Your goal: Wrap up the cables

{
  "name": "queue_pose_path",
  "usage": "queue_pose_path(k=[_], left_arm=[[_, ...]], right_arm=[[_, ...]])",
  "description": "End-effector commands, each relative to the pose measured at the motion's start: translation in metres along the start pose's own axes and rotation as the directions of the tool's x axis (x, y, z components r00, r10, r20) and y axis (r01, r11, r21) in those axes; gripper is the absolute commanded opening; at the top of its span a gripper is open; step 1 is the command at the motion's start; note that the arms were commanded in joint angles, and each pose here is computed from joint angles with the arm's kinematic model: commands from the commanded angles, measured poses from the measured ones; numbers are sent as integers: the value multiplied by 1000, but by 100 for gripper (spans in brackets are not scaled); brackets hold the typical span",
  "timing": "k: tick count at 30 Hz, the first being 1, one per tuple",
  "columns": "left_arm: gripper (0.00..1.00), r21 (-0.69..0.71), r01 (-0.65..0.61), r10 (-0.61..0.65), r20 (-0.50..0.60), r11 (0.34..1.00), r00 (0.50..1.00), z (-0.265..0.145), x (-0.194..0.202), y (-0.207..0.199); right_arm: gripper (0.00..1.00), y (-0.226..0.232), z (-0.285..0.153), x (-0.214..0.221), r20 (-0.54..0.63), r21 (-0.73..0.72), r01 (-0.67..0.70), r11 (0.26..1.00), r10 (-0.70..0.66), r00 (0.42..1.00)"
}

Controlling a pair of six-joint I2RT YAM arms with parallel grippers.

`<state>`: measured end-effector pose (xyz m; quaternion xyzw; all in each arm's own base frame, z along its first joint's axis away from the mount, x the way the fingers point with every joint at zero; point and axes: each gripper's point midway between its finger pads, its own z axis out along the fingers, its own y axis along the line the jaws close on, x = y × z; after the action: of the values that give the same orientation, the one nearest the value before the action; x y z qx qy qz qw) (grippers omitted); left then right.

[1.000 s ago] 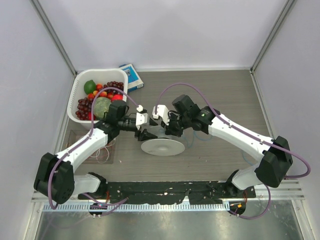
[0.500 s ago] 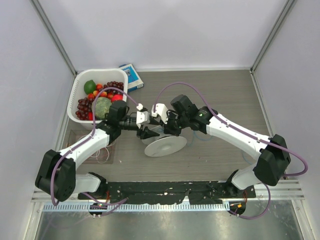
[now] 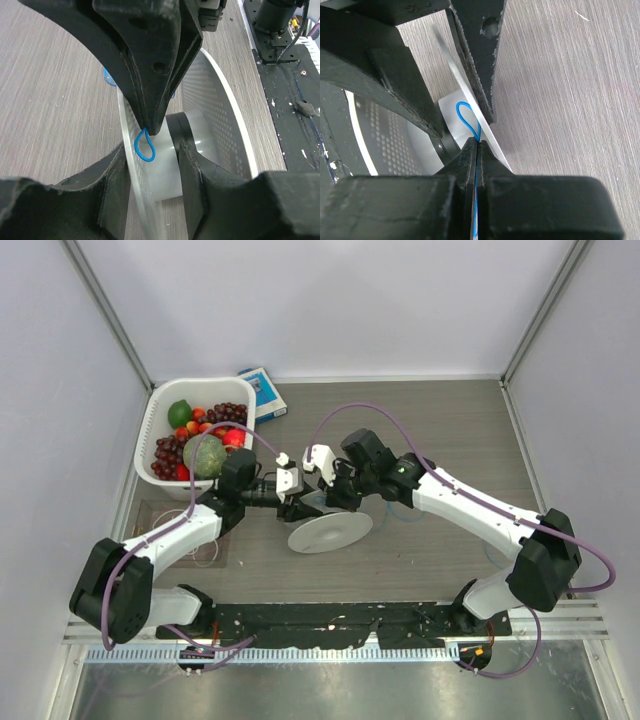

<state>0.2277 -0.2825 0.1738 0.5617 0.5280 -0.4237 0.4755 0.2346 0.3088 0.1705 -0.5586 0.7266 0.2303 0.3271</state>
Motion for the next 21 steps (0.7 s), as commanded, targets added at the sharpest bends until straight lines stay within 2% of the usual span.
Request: queue_pose_path(k=[1,10,15,18,21], left_arm=[[43,-36,-61,62,38,998,997,1,-15,4],[38,-43,-43,45,60,998,997,1,-23,7],[27,-46,-32,35,57,998,998,2,-22,8],[13,-40,-24,26,55,999,998,4,-21,7],[6,-46,-18,21,53,999,998,5,-21,6]], right_arm=[[1,-5,2,-12,40,21,3,1000,-3,999],[1,-4,3,-12,41,21,-8,1000,7,999],[1,-4,2,-13,44,22,-10,1000,9,999],[1,-4,3,-10,40,22,-20,1000,20,999],[1,-2,4,-9,43,17,-34,999,33,999]])
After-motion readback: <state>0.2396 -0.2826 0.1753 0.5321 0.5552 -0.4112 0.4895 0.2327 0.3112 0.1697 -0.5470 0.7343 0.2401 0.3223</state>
